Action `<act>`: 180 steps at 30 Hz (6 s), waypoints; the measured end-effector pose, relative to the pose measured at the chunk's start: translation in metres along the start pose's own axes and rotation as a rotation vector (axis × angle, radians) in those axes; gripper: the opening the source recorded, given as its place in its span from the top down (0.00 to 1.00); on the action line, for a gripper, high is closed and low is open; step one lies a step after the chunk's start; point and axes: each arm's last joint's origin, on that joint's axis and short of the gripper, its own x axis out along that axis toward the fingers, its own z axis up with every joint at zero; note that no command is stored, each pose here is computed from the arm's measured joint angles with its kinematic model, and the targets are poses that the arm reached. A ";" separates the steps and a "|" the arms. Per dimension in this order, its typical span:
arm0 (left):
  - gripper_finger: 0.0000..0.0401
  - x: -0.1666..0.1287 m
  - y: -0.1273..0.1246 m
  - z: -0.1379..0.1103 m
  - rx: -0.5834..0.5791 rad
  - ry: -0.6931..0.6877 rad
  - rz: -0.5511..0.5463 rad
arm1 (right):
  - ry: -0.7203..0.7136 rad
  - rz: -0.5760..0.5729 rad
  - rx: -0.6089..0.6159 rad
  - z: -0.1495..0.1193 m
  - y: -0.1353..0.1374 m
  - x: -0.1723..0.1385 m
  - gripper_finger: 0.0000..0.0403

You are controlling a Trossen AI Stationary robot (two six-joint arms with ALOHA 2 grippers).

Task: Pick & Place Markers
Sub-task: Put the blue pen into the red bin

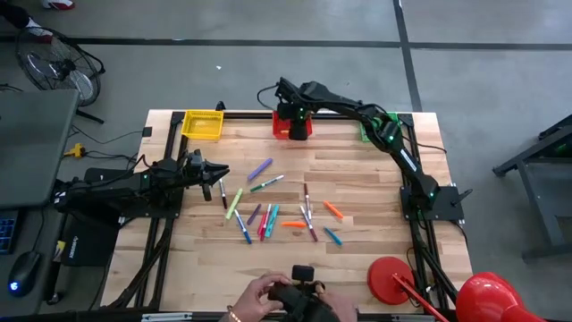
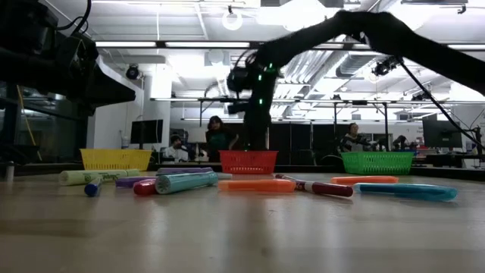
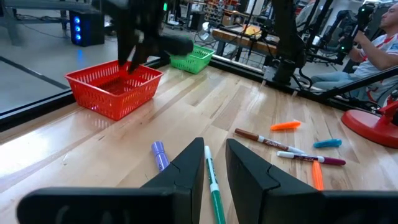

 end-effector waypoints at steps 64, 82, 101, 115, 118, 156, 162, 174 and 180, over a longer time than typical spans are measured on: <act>0.84 0.000 0.000 0.000 0.000 0.000 -0.001 | 0.177 0.286 0.375 -0.001 0.206 -0.182 0.59; 0.84 0.000 0.000 0.000 0.000 0.000 0.000 | 0.224 0.212 0.279 -0.019 0.304 -0.191 0.59; 0.84 0.000 0.000 0.000 0.000 0.001 -0.001 | 0.196 0.310 0.521 -0.154 0.320 -0.104 0.59; 0.84 0.000 0.000 0.000 0.000 0.000 0.000 | 0.161 0.230 0.473 -0.187 0.356 -0.094 0.59; 0.84 0.000 0.000 0.000 0.000 0.000 0.000 | 0.145 0.243 0.564 -0.184 0.358 -0.095 0.59; 0.84 0.000 0.000 0.000 0.000 0.000 -0.001 | 0.318 0.170 0.721 -0.150 0.378 -0.043 0.59; 0.84 0.000 0.000 0.000 0.000 0.000 -0.001 | 0.313 0.166 0.683 -0.150 0.378 -0.042 0.63; 0.84 0.000 0.000 0.000 0.000 0.000 -0.001 | 0.296 0.153 0.685 -0.150 0.378 -0.042 0.76; 0.84 0.000 0.000 0.000 0.000 0.000 0.000 | 0.283 0.145 0.686 -0.150 0.378 -0.041 0.83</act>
